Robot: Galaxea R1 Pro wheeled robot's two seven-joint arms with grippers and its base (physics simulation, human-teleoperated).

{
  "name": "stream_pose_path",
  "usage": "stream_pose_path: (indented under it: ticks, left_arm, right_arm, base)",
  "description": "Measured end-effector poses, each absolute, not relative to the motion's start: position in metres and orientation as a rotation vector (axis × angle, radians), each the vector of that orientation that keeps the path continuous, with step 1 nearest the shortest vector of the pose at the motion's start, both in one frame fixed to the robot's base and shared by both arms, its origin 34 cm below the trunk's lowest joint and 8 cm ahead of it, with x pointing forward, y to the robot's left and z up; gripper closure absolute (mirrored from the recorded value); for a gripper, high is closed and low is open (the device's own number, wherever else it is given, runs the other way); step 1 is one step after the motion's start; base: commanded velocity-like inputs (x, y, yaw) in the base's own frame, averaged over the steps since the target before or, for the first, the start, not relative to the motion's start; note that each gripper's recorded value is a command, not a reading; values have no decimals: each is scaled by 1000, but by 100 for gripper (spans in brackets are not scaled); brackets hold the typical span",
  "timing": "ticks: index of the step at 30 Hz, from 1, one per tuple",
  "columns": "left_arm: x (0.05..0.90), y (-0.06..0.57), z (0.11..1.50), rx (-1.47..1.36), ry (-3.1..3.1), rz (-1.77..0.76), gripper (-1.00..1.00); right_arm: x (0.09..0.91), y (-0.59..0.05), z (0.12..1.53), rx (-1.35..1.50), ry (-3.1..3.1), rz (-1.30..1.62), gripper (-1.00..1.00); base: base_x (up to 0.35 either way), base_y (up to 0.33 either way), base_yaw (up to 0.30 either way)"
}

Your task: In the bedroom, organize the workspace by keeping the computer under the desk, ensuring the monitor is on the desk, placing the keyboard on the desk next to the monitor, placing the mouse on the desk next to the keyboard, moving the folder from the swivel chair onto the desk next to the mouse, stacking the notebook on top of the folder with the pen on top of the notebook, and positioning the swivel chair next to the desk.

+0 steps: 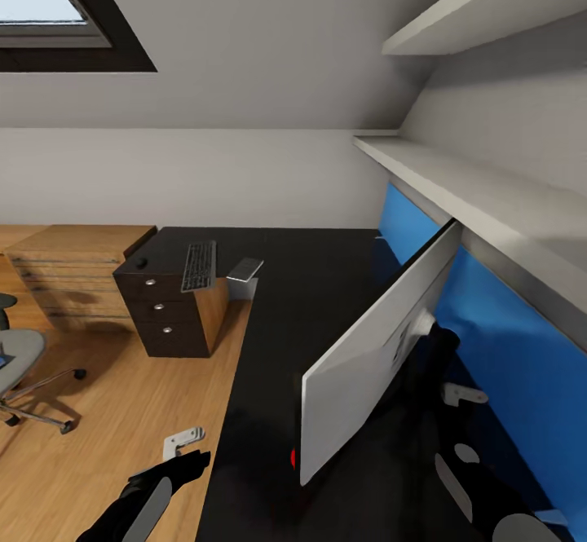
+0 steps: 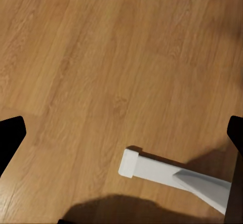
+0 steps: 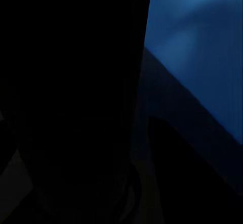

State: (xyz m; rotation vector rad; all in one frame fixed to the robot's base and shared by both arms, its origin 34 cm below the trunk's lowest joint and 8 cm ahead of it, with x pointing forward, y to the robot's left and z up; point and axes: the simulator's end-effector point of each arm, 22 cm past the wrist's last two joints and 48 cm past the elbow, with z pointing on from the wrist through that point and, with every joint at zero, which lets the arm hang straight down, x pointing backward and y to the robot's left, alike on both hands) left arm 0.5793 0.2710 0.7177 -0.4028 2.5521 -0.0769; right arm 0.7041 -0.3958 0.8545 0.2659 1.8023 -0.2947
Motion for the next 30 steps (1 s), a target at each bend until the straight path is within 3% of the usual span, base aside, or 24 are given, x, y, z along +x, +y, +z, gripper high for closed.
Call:
stream_pose_path:
  ticks: [5,30]
  left_arm:
    - [580,271,718,-403,2552,-77,-100]
    - [580,271,718,-402,2552,-76,-100]
  right_arm:
    - [704,-395,854,264,1803,-295,100]
    - [704,-396,853,265,1804,-295,100]
  base:
    - [234,0,0]
    - [83,0,0]
